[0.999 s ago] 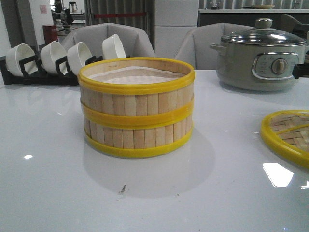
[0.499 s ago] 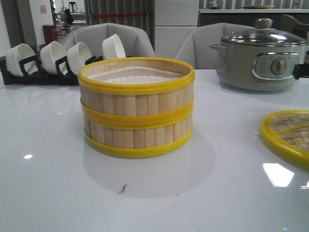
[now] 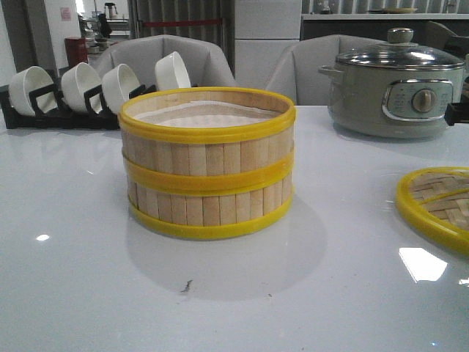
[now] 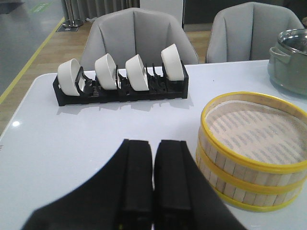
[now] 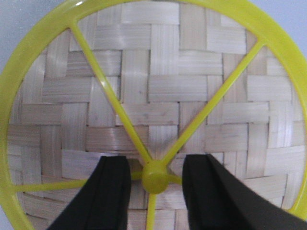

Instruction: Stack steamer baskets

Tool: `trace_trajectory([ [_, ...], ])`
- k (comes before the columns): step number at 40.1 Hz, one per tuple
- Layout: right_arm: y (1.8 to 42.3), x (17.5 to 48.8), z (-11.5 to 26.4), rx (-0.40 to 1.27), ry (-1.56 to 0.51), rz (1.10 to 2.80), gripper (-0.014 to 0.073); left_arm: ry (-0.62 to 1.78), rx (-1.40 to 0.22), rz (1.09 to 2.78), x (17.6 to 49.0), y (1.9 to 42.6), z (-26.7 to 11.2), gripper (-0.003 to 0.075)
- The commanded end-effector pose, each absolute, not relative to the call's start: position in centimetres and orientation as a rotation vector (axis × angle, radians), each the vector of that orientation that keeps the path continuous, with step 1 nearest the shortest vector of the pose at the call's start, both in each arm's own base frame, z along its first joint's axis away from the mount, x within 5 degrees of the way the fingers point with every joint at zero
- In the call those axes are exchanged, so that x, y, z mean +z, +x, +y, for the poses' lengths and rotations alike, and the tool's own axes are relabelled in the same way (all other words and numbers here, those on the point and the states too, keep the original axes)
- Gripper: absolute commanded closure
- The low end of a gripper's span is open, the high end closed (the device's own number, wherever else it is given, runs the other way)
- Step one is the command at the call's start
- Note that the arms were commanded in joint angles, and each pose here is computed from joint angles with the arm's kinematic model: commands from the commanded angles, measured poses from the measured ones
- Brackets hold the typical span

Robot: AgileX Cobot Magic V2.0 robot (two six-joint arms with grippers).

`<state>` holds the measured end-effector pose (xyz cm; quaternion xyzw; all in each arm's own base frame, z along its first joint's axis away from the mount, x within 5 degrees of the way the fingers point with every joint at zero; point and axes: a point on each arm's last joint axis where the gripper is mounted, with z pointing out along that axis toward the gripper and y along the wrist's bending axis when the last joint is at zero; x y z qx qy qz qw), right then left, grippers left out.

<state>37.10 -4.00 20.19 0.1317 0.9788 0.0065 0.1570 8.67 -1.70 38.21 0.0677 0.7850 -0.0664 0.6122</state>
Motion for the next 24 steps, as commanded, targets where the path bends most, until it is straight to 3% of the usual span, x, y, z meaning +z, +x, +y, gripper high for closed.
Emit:
trace_trajectory([
  [1, 37.21, 22.17, -4.27, 0.009, 0.357, 2.727, 0.0213, 0.154, -0.174, 1.701, 39.79, 8.71, -1.81, 0.0625],
  [12, 37.28, 22.10, -4.28, 0.009, 0.357, 2.725, 0.0221, 0.154, -0.174, 1.701, 39.79, 8.71, -1.81, 0.0625],
  [24, 37.28, 22.10, -4.28, 0.009, 0.357, 2.725, 0.0481, 0.154, -0.174, 1.701, 39.79, 8.71, -1.81, 0.0625],
])
